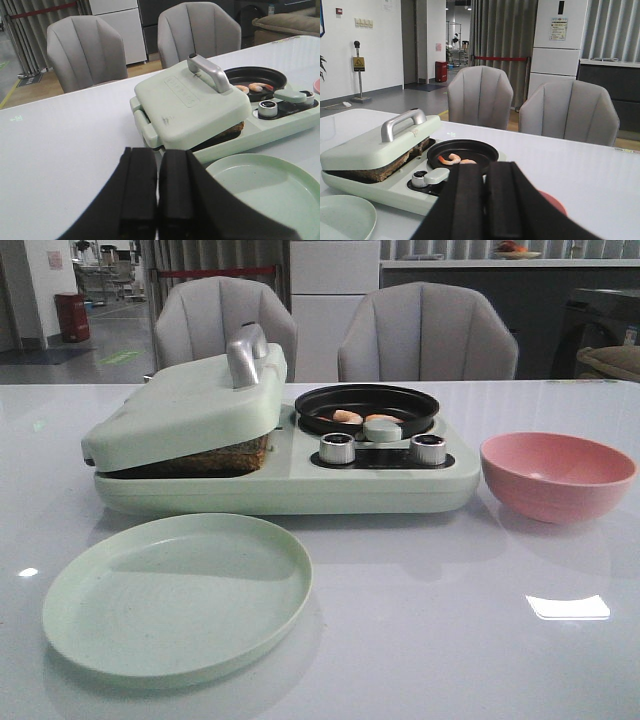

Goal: Make breakfast with bread and shrimp

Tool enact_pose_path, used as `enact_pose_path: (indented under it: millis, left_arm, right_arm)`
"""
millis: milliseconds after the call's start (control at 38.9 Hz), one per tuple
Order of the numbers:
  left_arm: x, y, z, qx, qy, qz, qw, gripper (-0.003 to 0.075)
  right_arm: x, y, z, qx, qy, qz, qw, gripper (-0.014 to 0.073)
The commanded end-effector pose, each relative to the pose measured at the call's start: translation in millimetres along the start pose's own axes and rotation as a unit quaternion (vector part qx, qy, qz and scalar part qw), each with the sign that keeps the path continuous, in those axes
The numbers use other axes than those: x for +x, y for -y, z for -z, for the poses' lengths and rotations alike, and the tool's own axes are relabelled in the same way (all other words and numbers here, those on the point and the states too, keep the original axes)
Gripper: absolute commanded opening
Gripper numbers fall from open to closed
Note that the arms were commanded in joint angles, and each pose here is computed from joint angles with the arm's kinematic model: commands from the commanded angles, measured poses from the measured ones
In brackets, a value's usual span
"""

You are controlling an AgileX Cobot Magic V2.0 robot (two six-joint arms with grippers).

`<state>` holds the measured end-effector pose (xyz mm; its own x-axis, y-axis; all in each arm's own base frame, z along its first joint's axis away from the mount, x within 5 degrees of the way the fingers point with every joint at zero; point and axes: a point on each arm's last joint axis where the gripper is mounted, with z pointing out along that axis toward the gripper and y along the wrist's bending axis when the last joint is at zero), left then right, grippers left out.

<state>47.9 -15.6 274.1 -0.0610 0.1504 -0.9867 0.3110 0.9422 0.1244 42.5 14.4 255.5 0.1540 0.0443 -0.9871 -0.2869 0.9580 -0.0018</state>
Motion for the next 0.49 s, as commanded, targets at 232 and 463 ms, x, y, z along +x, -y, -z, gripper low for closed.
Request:
enact_pose_path:
  millis: [232, 463]
  left_arm:
    - [-15, -1, 2, -0.001, 0.047, 0.009, 0.999, 0.0112]
    - [0, -4, -4, -0.034, 0.035, -0.025, 0.999, 0.0112]
  right_arm:
    - [-16, 2, 3, 0.014, 0.054, 0.001, 0.998, 0.0141]
    - [-16, 2, 3, 0.014, 0.054, 0.001, 0.998, 0.0141]
